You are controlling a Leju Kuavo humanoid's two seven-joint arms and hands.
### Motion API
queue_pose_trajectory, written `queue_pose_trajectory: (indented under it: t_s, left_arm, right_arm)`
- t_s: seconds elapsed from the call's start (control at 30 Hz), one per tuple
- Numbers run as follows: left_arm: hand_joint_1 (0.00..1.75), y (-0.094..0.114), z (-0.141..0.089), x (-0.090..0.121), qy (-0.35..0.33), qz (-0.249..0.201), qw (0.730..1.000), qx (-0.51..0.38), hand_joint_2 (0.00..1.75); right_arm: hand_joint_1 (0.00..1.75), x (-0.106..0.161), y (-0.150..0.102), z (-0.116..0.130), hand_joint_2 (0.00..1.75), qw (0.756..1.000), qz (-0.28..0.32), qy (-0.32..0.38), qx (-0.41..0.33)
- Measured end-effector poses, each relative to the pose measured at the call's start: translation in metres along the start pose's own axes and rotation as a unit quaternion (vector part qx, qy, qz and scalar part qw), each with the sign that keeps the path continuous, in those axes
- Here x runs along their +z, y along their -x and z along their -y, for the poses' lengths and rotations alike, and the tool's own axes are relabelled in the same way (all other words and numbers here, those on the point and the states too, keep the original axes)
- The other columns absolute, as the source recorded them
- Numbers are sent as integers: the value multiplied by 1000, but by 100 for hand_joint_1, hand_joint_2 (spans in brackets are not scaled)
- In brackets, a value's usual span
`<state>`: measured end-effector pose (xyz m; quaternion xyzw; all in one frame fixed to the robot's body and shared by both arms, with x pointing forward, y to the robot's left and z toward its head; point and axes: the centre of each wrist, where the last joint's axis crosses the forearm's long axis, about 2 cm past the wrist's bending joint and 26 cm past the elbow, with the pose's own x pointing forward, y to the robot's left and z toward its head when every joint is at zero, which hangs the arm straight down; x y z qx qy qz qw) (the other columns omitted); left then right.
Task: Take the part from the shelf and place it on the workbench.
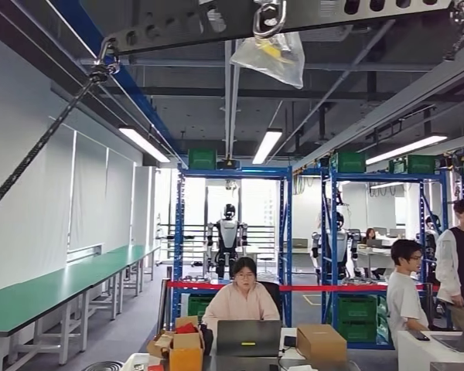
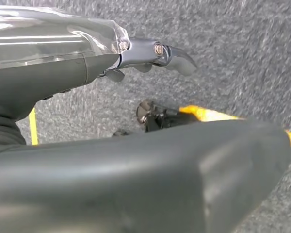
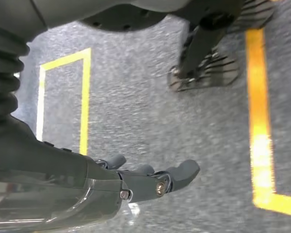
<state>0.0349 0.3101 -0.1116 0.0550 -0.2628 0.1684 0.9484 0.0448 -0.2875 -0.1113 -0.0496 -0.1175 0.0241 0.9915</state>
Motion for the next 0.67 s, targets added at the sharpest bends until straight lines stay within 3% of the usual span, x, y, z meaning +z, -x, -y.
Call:
queue_pose_trajectory:
  t_s: [0.23,0.37,0.43,0.5,0.53,0.57,0.63,0.67]
  left_arm:
    - [0,1,-1,1,-9,-14,1000,7,0]
    - [0,-1,0,0,-17,-24,1000,9,175]
    - [0,-2,1,-1,-17,-24,1000,9,175]
    - [0,-1,1,0,-17,-25,1000,10,87]
    - [0,-1,1,0,-17,-25,999,9,44]
    - [0,-1,1,0,-17,-25,1000,10,44]
    - [0,-1,1,0,-17,-24,1000,10,131]
    - [0,-1,1,0,-17,-24,1000,10,175]
  right_arm:
    - [0,0,3,0,175,1000,-6,-2,5]
    - [0,0,3,0,175,1000,-7,-3,10]
    - [0,0,1,0,175,1000,-5,-5,12]
    - [0,0,1,1,175,1000,-4,-7,15]
    - [0,0,1,1,131,1000,-4,-8,17]
    - [0,0,1,1,87,1000,-3,-9,18]
    - [0,0,2,1,0,1000,2,-10,18]
    - [0,0,2,1,0,1000,3,-10,18]
